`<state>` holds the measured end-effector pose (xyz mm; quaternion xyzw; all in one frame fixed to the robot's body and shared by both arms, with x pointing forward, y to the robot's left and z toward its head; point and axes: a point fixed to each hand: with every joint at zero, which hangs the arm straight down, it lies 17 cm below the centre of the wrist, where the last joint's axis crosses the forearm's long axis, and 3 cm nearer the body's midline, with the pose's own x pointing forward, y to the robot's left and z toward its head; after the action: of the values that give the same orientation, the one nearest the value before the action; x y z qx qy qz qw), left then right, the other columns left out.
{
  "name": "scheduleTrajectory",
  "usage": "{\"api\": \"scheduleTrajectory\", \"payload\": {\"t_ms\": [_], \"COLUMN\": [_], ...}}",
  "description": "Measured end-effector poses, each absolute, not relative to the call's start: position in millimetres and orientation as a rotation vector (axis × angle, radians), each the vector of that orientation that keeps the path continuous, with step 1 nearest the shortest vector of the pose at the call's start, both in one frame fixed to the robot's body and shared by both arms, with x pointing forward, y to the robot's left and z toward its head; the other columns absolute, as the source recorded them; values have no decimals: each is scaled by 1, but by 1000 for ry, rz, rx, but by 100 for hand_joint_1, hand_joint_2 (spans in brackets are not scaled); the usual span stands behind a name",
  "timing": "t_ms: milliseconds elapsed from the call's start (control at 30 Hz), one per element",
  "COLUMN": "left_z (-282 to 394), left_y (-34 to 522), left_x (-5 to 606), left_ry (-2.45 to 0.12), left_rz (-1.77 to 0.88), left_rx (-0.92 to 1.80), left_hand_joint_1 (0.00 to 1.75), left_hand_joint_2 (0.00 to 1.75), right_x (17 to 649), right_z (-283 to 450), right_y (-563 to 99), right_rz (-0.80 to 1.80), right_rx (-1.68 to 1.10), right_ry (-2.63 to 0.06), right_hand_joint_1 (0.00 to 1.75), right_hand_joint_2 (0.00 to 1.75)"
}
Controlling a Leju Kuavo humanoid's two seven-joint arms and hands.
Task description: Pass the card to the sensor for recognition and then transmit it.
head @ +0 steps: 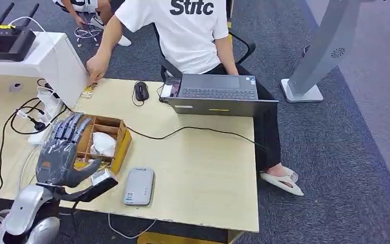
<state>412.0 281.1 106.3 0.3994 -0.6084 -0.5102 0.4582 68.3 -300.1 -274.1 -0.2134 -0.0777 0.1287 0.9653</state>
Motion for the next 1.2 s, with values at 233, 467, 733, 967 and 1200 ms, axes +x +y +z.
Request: {"api": "scheduleTrajectory", "payload": {"t_ms": [233,467,733,967,1200], "left_z": [76,74,68,44,29], "left_y": [295,315,322,339,348], "left_x": [373,372,381,384,389], "left_ry": [-1383,-1311,-1272,-1186,-1121], "left_rz": [-1377,-1525,-1598,-1617,-1599], "left_rx": [938,994,1050,1076,1120], "left_hand_joint_1": [0,0,0,0,0], "left_hand_joint_2": [175,175,175,175,175], "right_x": [68,66,65,66,67], "right_z": [-274,-276,-276,-276,-276], "right_y": [-296,-296,-300,-301,-301], "right_rz": [258,231,232,240,248], "right_rx": [-426,-402,-403,-406,-407], "right_ry": [-161,-152,-144,-143,-147], "right_hand_joint_1": [0,0,0,0,0], "right_hand_joint_2": [175,175,175,175,175]}}
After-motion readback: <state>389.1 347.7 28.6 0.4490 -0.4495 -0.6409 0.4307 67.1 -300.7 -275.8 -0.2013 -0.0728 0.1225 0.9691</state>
